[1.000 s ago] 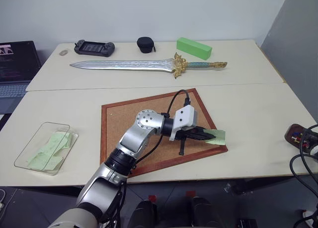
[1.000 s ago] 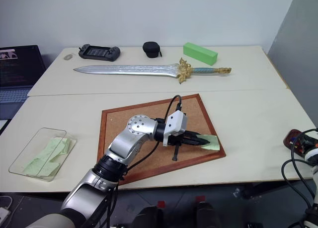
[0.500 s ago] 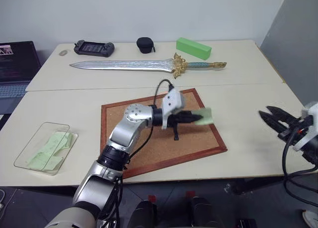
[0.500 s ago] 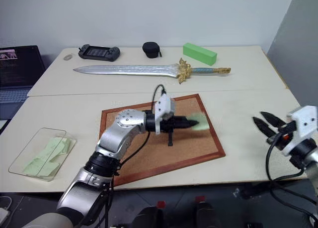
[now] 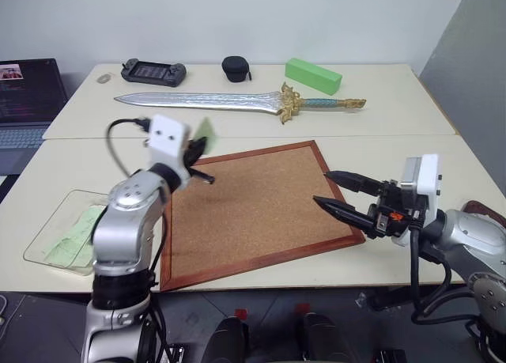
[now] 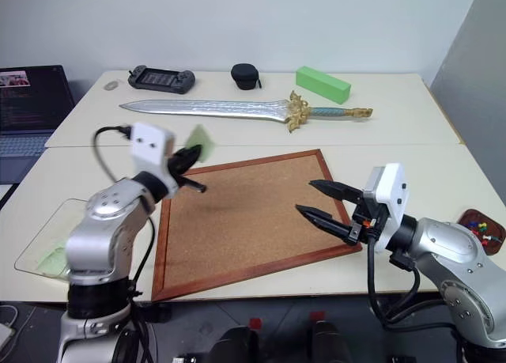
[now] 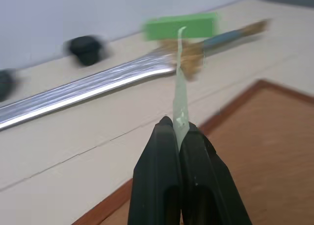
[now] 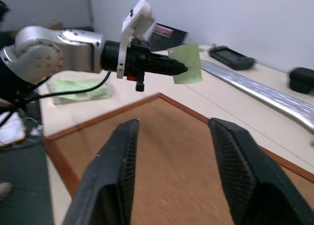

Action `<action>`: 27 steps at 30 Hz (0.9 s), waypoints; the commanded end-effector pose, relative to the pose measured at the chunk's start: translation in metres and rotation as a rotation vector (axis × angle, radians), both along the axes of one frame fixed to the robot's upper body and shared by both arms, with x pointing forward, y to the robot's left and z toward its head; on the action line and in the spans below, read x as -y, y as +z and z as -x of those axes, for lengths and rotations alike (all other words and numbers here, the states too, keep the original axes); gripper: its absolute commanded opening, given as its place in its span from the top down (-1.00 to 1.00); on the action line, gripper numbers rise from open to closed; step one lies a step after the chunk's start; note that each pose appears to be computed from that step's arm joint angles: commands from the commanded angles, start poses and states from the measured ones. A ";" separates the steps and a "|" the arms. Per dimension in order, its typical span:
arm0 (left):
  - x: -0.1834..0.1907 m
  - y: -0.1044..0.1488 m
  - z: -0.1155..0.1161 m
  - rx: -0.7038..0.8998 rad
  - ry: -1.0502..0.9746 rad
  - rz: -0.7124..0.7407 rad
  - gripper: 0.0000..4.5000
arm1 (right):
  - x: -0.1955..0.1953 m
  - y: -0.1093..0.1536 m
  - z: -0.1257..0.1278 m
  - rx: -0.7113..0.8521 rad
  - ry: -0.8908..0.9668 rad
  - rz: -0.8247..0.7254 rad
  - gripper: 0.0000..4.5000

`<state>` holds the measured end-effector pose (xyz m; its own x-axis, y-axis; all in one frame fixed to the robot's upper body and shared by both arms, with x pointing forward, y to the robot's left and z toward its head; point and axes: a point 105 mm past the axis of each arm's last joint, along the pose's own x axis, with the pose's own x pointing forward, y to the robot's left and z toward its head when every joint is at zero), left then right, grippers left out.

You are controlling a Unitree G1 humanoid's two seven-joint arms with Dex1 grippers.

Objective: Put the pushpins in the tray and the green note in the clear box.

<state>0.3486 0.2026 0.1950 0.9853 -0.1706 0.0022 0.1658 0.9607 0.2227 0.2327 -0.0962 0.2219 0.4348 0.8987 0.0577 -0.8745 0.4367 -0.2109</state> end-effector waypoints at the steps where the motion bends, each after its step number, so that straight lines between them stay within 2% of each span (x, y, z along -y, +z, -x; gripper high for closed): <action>1: -0.052 0.014 0.025 0.075 0.304 -0.010 1.00 | -0.012 0.005 0.005 0.001 0.102 -0.025 -0.47; 6: -0.084 0.005 0.062 0.074 0.532 -0.001 1.00 | -0.020 0.002 0.006 -0.020 0.174 -0.033 -0.94; 7: -0.088 0.003 0.067 0.070 0.567 0.004 1.00 | -0.021 0.001 0.005 -0.024 0.177 -0.035 -0.98; 11: -0.113 -0.005 0.101 0.055 0.805 0.033 1.00 | -0.025 0.000 0.003 -0.024 0.204 -0.045 -0.99; 13: -0.123 -0.005 0.110 0.055 0.880 0.038 1.00 | -0.026 -0.002 0.005 -0.025 0.223 -0.042 -0.99; 17: -0.145 -0.010 0.121 0.027 1.000 0.064 1.00 | -0.027 -0.003 0.007 -0.026 0.237 -0.040 -0.99; 19: -0.151 -0.014 0.117 0.012 1.002 0.088 1.00 | -0.028 -0.003 0.008 -0.024 0.238 -0.038 -0.99; 21: -0.153 -0.017 0.116 0.003 1.015 0.114 0.82 | -0.028 -0.004 0.008 -0.021 0.232 -0.039 -1.00; 23: -0.154 -0.021 0.117 -0.012 1.037 0.138 0.74 | -0.028 -0.004 0.007 -0.020 0.222 -0.042 -1.00; 24: -0.153 -0.023 0.117 -0.018 1.036 0.145 0.61 | -0.028 -0.004 0.006 -0.021 0.217 -0.043 -1.00; 27: -0.147 -0.027 0.115 -0.028 1.015 0.160 0.37 | -0.026 -0.004 0.004 -0.020 0.197 -0.041 -1.00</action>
